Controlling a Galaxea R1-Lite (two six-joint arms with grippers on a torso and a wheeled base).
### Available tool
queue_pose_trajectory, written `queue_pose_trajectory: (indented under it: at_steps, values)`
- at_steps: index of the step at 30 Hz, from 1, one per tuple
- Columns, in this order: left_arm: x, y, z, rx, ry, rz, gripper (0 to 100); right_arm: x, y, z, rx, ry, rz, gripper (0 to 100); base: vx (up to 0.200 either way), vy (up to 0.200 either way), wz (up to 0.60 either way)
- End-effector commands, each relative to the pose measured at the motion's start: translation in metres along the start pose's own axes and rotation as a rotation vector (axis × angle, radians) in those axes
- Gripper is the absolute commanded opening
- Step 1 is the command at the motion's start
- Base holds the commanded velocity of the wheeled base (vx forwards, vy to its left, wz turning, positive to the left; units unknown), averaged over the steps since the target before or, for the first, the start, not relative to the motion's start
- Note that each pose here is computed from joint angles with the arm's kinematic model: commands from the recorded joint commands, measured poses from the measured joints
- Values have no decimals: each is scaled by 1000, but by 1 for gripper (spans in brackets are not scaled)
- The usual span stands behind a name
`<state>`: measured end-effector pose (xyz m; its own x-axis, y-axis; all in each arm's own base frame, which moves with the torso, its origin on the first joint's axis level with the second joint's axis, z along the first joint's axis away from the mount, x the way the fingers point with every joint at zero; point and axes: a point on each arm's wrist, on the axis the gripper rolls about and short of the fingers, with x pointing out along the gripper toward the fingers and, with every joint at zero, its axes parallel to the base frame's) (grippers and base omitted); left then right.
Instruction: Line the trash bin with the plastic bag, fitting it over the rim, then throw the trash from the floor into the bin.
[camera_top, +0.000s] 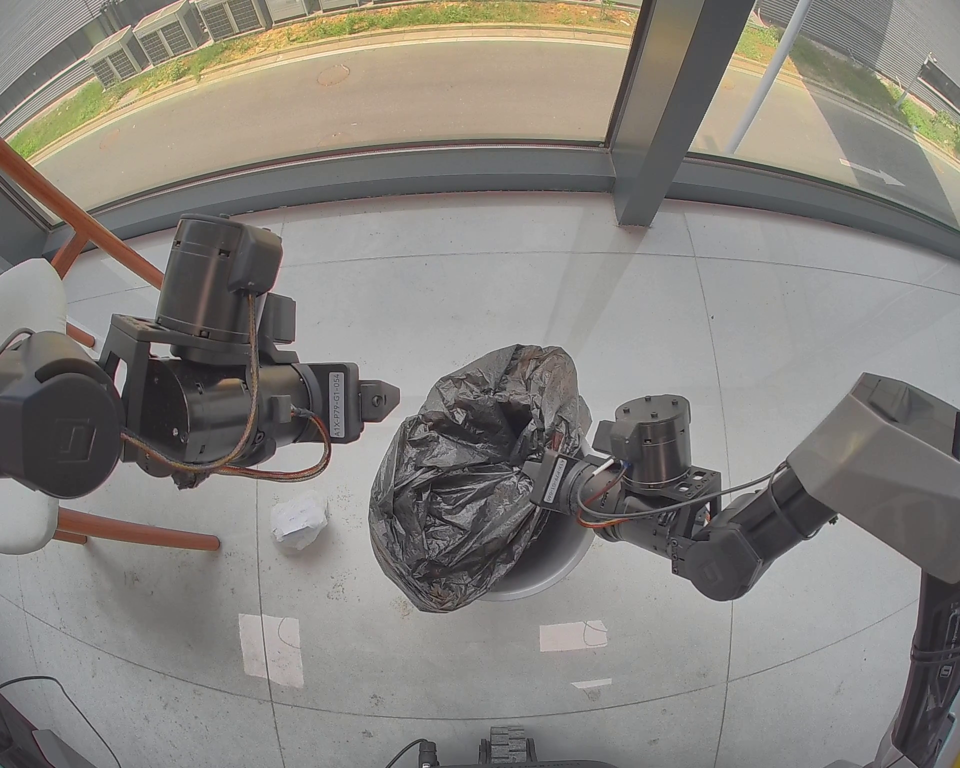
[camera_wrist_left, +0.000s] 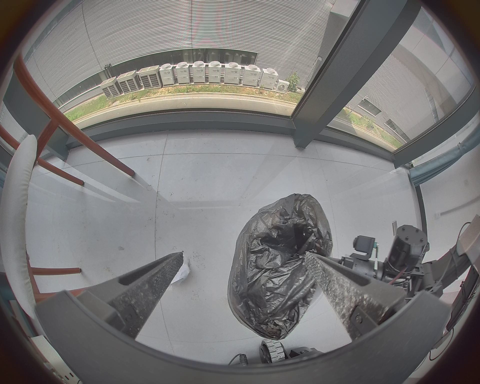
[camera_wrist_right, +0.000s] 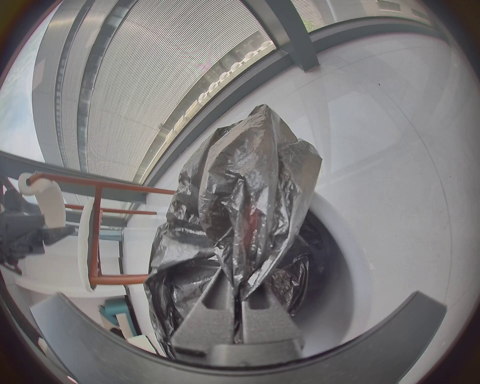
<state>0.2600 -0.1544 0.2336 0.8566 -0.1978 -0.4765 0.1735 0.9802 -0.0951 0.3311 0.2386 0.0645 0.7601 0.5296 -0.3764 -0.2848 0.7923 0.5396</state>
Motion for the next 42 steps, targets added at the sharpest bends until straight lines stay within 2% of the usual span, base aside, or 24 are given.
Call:
queue_pose_trajectory:
  at_steps: [1, 7, 18, 29, 36, 42]
  values:
    - [1, 0, -1, 5, 6, 1, 100, -27, -3, 1, -57, 22, -10, 0, 0, 0, 0]
    - [3, 0, -5, 17, 19, 3, 100, -38, -15, -12, -63, 78, -47, 0, 0, 0, 0]
    - [3, 0, -7, 21, 25, 3, 100, -50, -49, -11, -70, 102, -144, 0, 0, 0, 0]
    - [4, 0, -7, 34, 27, 5, 100, -58, -55, -6, -61, 89, -164, 0, 0, 0, 0]
    - [4, 1, -9, 37, 33, 5, 100, -58, -48, -3, -62, 67, -134, 0, 0, 0, 0]
    - [3, 3, -13, 39, 43, 9, 100, -63, -56, -12, -60, 106, -168, 0, 0, 0, 0]
